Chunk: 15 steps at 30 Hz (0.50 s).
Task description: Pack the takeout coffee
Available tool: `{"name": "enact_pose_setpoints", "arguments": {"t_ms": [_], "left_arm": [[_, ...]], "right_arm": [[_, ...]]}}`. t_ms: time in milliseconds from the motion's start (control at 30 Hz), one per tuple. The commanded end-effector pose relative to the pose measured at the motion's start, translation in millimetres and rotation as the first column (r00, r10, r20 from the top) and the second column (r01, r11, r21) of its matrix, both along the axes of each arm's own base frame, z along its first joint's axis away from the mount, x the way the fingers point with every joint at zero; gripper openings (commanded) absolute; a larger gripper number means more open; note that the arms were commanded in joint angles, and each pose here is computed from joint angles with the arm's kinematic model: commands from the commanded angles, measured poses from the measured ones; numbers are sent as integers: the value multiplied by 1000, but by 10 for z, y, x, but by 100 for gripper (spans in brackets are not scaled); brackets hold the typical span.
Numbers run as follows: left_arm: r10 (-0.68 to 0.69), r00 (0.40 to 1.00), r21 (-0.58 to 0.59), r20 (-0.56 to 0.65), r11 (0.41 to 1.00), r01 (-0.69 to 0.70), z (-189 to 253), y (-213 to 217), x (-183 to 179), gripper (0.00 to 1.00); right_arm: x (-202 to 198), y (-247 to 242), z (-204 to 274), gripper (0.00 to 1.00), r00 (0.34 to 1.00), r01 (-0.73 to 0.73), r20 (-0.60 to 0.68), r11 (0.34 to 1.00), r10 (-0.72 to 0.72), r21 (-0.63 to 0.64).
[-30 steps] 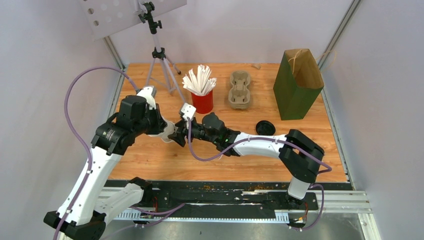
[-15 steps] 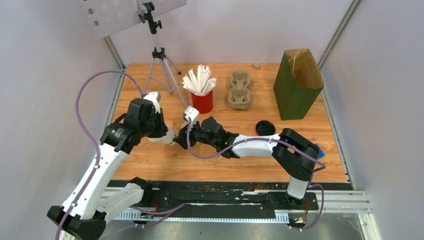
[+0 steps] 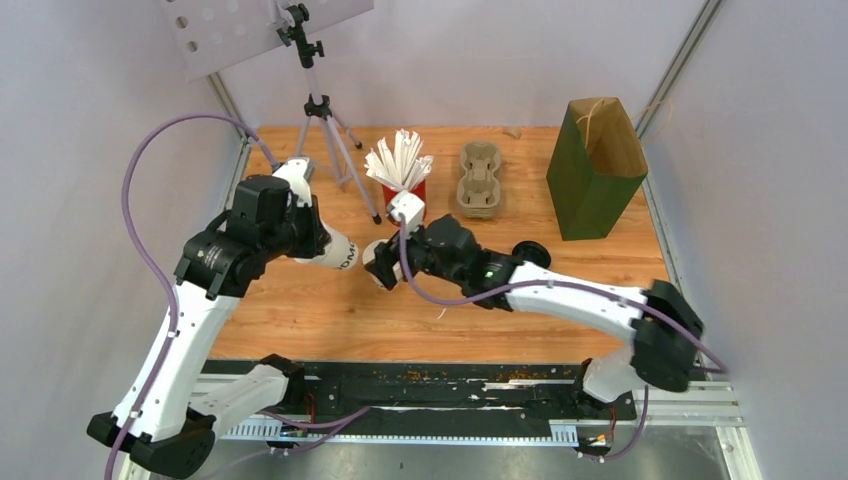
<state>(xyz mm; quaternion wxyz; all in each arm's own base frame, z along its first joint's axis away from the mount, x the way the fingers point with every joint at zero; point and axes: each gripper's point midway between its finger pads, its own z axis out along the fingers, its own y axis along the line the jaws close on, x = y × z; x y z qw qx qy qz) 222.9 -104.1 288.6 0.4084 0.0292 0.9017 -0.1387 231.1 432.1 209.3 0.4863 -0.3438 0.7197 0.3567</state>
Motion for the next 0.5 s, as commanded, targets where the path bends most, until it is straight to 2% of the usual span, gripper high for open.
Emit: {"name": "enact_pose_setpoints", "arguments": {"t_ms": [0, 167, 300, 467], "left_arm": [[-120, 992, -28, -42, 993, 119, 4, -197, -103, 0], [-220, 974, 6, -47, 975, 221, -71, -600, -106, 0], [-296, 955, -11, -7, 955, 296, 48, -997, -45, 0], [-428, 900, -75, 79, 898, 433, 135, -1580, 10, 0]], "right_arm": [[-50, -585, 676, 75, 992, 120, 48, 993, -119, -12], [-195, -1170, 1098, 82, 972, 209, 96, 977, -213, 51], [-338, -1574, 1342, 90, 957, 257, 104, 957, -271, 133], [-506, -2010, 1651, 91, 938, 290, 113, 919, -329, 266]]}}
